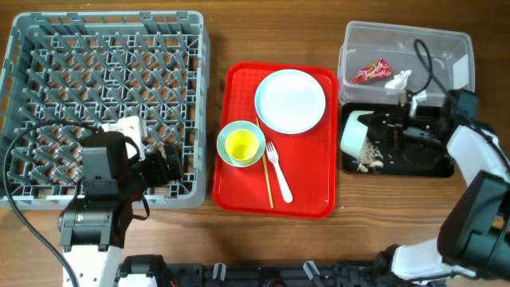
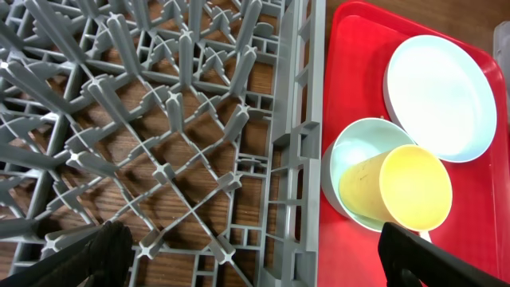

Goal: Sort waste into correct bins and load items into the dishwasher rack
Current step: 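Tip the green bowl over the black tray to dump the rice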

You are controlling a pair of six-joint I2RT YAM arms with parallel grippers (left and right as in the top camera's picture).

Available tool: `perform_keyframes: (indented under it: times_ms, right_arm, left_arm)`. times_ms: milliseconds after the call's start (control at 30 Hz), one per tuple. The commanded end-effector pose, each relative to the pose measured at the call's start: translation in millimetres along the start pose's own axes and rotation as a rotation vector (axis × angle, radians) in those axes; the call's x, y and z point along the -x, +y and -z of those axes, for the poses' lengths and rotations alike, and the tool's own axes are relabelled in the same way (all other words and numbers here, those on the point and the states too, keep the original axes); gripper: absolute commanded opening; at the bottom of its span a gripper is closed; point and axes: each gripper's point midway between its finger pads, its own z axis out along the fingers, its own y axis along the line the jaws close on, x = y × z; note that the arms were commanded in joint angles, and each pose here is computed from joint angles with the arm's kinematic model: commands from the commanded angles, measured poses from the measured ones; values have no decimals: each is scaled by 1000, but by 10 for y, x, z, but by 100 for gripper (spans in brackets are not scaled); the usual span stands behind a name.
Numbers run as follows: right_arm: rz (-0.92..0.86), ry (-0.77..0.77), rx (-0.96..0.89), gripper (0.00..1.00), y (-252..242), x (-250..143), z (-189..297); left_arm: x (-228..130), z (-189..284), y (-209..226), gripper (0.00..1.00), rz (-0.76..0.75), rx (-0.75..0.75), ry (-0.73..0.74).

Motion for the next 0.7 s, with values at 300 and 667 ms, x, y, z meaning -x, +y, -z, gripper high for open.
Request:
perform_keyframes:
  times_ms: [300,667]
  right_arm:
    - [-168,-12,333,4,321,197,474]
    - [-304,43,401,4,478,284,602]
  left_arm:
    - [62,41,-32,100,9,-14,-15]
    - [43,41,-27,100,11,-12,-7]
